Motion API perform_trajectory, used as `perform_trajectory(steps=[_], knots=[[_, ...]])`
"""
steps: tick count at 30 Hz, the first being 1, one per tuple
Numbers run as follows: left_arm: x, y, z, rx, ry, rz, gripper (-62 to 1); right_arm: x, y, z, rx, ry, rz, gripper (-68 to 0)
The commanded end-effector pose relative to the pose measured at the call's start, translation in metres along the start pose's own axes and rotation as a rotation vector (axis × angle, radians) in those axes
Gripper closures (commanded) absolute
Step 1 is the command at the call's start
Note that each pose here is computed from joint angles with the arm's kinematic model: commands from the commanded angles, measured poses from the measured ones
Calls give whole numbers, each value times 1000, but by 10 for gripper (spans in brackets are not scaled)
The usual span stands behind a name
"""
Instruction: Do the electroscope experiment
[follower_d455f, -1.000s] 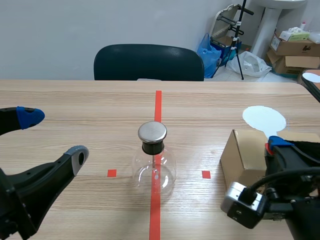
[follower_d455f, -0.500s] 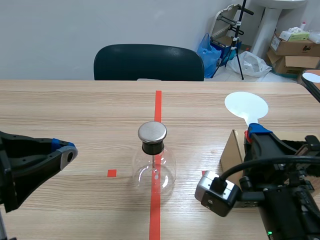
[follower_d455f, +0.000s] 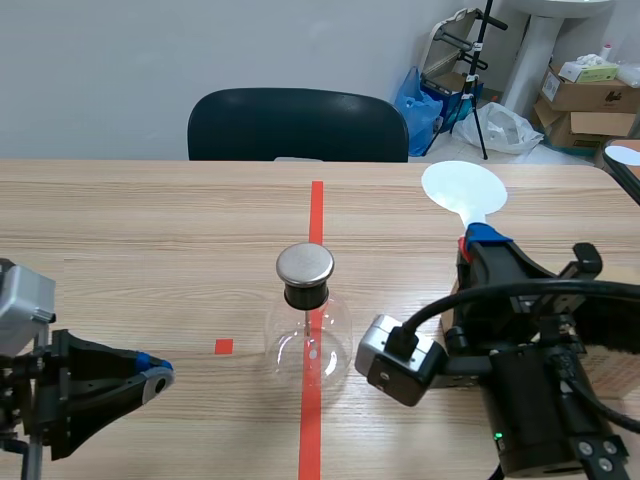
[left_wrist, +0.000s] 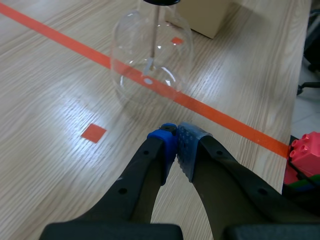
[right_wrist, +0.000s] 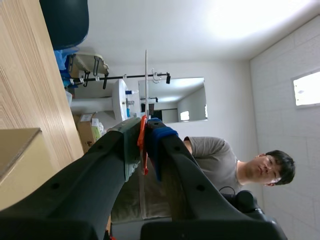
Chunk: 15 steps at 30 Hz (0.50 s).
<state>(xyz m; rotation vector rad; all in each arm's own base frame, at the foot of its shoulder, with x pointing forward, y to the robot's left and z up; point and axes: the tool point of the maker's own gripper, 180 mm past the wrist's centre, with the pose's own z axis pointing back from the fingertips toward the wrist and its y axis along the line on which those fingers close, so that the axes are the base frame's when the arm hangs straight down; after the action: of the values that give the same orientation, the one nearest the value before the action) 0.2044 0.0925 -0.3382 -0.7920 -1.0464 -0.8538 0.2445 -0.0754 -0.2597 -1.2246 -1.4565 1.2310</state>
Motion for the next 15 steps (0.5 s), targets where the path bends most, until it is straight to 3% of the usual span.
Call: perform_trajectory(steps=[1,6,11,15], knots=[[21,-1,-11,-17,-76,-15,-26,-2,-3,-6,2,3,3,-9],[20,10,-32,4,-87,-32,-26,4,9,-6,65,-28,1,-9],[13,20,-51,35,-72,-77,-26,8,9,-5,68,-51,6,-9],[8,25,-57,46,-66,-75,-26,12,8,-5,63,-75,20,-9]])
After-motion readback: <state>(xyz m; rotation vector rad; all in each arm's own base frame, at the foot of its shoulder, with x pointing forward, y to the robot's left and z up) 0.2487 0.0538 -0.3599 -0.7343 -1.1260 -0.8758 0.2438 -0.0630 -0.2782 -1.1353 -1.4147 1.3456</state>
